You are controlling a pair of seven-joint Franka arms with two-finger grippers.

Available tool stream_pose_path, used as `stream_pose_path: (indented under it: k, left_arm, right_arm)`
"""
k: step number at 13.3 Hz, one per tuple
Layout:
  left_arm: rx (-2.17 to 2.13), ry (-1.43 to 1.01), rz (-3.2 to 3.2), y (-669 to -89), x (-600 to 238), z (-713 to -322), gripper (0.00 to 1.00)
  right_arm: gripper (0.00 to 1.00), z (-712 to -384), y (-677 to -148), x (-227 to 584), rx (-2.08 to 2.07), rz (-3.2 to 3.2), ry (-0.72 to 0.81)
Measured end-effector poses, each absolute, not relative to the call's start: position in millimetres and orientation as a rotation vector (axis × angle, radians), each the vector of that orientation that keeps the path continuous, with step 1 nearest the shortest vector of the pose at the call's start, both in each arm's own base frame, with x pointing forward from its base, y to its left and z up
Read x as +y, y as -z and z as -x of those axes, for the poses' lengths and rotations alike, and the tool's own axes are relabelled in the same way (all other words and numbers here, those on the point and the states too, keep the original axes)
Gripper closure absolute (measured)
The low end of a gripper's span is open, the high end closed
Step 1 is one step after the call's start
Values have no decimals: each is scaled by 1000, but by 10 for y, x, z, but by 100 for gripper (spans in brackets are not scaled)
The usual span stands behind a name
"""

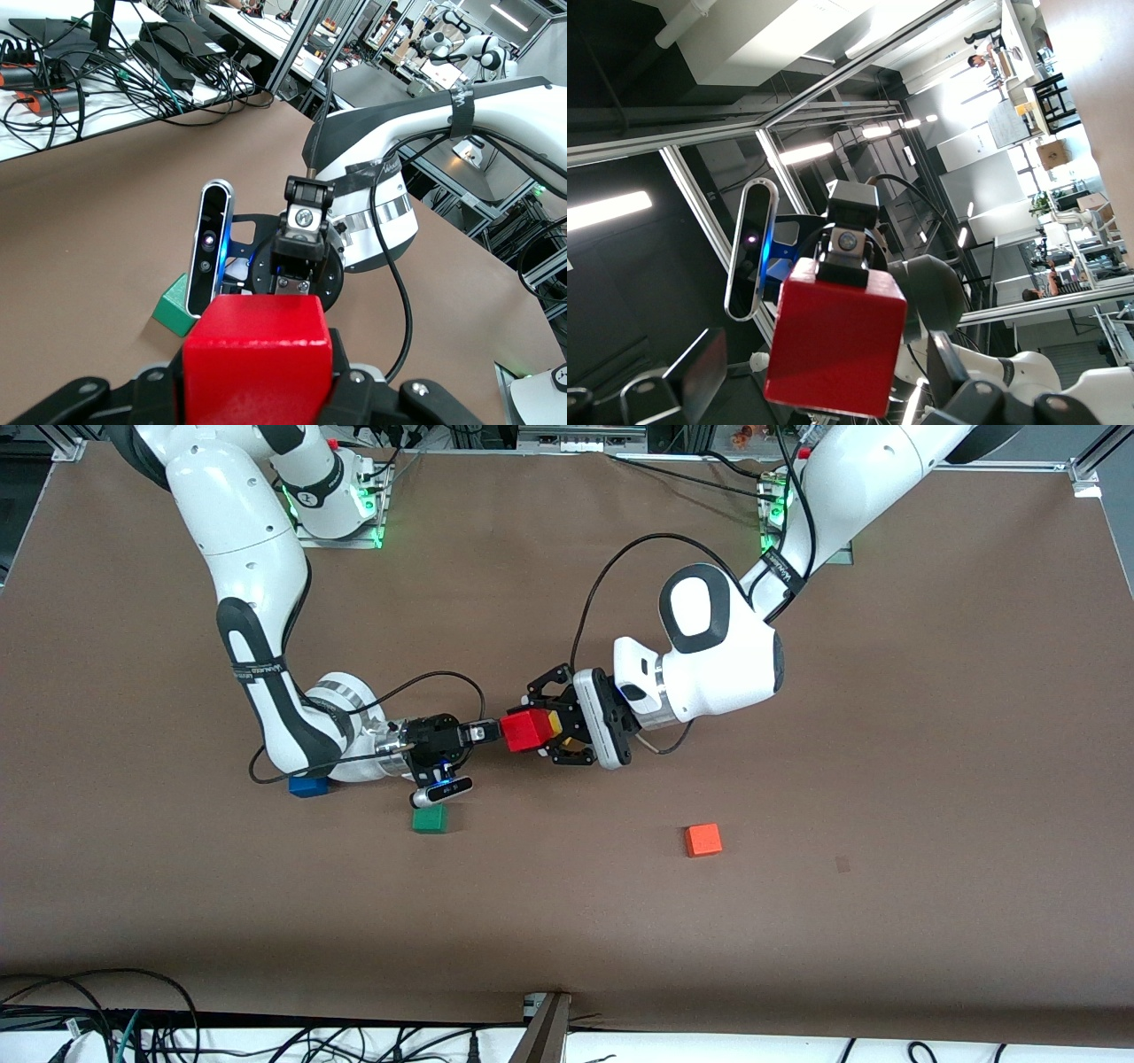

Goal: Pass red block to right arm, stack on blue
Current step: 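Close the right gripper on the red cube held by the left gripper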

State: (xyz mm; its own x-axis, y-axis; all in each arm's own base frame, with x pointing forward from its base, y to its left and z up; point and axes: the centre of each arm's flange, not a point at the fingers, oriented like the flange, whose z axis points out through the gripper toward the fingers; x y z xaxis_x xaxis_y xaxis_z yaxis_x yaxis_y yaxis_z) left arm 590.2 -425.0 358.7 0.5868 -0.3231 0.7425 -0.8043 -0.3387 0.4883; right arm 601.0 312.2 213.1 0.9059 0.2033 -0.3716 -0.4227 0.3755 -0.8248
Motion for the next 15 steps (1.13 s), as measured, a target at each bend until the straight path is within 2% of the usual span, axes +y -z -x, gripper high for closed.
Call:
stream_pose_path:
  k: [8, 11, 12, 15]
  left_arm:
    - [-901, -691, -1907, -3666, -4243, -5949, 44]
    - [-902, -688, -1910, -3632, -4234, -5953, 44]
    - [-916, -697, -1905, -3633, -4234, -5954, 44]
    - [-916, -698, -1903, -3641, -4237, -5955, 44]
  right_arm:
    - [4, -6007, -2091, 3243, 271, 1125, -380]
    - [38, -6048, -2117, 3206, 283, 1109, -367]
    - [41, -6050, -2119, 3205, 288, 1107, -377]
    - [41, -6053, -2129, 3203, 288, 1107, -377]
